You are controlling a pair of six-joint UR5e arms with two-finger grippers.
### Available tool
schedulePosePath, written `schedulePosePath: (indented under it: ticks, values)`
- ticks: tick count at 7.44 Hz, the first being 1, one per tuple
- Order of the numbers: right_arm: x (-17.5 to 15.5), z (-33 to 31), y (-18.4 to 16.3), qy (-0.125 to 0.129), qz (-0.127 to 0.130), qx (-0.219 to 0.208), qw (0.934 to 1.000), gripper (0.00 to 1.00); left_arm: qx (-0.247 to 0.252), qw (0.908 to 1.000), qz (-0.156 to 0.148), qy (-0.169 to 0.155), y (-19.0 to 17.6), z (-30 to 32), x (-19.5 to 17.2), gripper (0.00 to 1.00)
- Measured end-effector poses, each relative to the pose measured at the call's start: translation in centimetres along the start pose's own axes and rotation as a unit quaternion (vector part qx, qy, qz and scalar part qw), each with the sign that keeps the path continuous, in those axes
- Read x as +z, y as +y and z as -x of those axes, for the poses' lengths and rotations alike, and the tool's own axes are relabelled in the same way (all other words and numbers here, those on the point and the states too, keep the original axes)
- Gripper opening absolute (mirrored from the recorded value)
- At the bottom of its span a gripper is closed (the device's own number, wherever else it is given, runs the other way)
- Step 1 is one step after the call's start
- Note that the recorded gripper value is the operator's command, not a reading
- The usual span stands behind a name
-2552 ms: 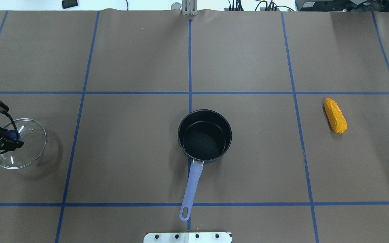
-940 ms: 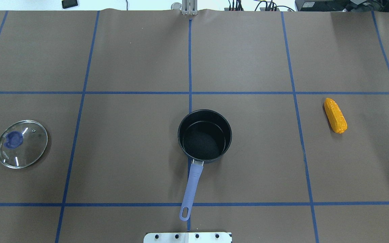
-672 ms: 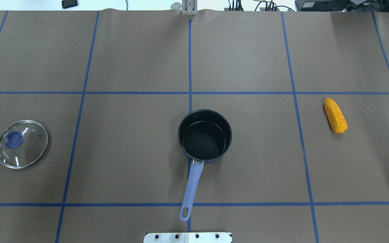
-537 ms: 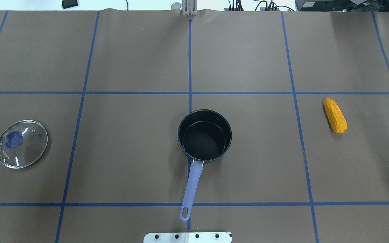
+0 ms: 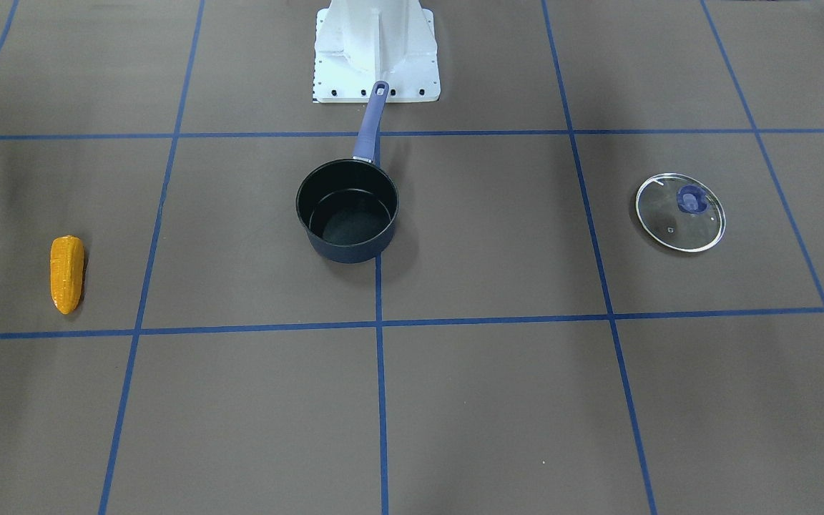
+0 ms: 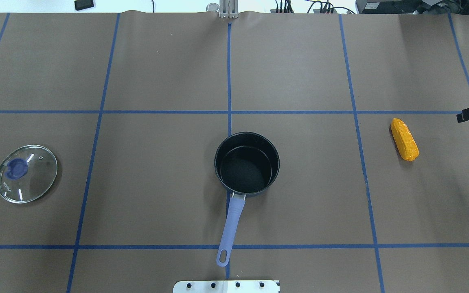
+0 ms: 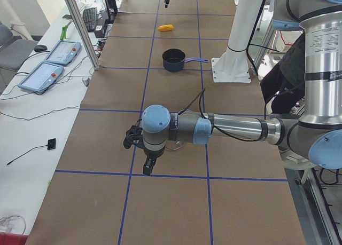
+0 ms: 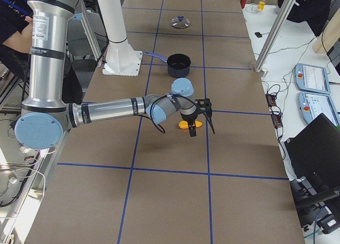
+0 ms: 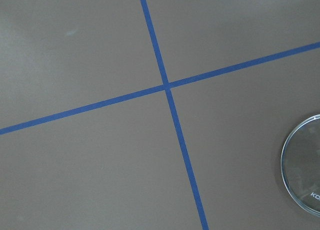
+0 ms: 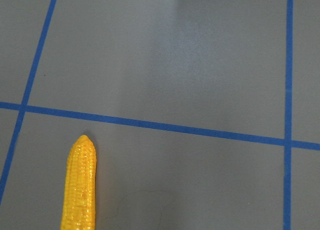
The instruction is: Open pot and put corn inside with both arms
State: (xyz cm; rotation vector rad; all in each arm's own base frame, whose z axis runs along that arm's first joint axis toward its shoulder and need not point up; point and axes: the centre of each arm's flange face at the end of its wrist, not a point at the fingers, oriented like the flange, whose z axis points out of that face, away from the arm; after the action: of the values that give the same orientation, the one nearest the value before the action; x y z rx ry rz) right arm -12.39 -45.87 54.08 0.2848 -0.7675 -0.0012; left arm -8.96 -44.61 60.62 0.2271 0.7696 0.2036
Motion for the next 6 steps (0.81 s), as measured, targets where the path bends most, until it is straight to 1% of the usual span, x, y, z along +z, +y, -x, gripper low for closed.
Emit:
schedulePosePath:
  ticks: [1,3,4,6]
  values:
    - [2.0,2.3,0.3,0.005,-0.005,-0.005,1.0000,1.00,0.003,1.0000,-0.004,-0.001,0.0,0.0,0.0,0.98]
    - [6.0,7.1,-0.6,0.008,-0.011,-0.011,0.9998,0.96,0.007,0.9999,-0.008,-0.002,0.1,0.1,0.0,0.98]
    - [8.0,8.6,-1.1,0.006,-0.015,-0.020,0.9997,0.89,0.008,0.9999,-0.008,-0.002,0.1,0.1,0.1,0.98]
    - [10.8,9.1,-1.0,0.001,-0.016,-0.034,0.9993,0.77,0.009,0.9999,-0.009,-0.002,0.1,0.0,0.1,0.98]
